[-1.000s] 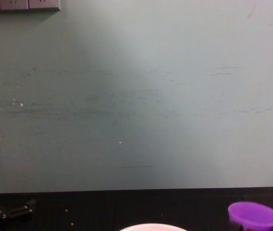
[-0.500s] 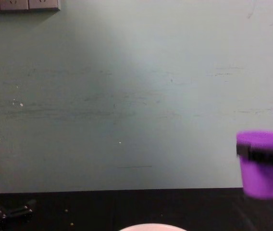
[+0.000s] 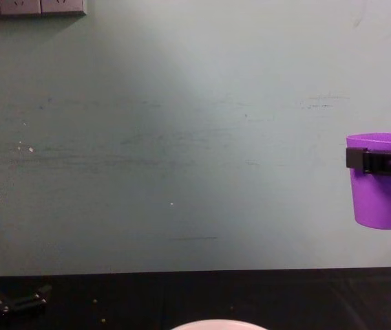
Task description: Pick up the cup and pour the mung beans from the cup into the bowl.
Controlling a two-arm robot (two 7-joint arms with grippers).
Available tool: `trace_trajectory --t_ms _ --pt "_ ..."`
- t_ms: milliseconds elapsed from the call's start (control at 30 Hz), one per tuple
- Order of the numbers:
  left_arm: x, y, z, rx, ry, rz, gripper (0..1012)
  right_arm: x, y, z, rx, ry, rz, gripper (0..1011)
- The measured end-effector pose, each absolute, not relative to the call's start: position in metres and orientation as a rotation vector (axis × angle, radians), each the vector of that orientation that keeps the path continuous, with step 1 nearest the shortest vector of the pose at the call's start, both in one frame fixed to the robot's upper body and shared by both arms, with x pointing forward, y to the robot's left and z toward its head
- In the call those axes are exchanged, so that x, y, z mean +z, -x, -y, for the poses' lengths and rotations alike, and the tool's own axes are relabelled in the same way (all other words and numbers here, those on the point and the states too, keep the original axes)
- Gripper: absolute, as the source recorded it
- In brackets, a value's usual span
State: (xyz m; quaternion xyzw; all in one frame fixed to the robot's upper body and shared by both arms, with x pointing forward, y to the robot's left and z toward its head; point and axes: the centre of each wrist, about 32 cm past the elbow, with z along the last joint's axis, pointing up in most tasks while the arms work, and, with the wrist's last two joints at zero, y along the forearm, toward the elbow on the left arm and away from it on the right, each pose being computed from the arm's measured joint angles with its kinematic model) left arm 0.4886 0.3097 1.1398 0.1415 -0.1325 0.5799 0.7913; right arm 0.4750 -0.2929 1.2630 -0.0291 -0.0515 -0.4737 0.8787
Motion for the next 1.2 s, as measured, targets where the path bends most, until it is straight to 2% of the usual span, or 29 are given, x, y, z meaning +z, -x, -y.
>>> trace_trajectory --t_ms 1200 --pt "1.1398 -0.4886 -0.3097 1.248 -0.304 0.285 1000 1.2594 -0.4761 0.2934 -0.984 0.062 0.104 722"
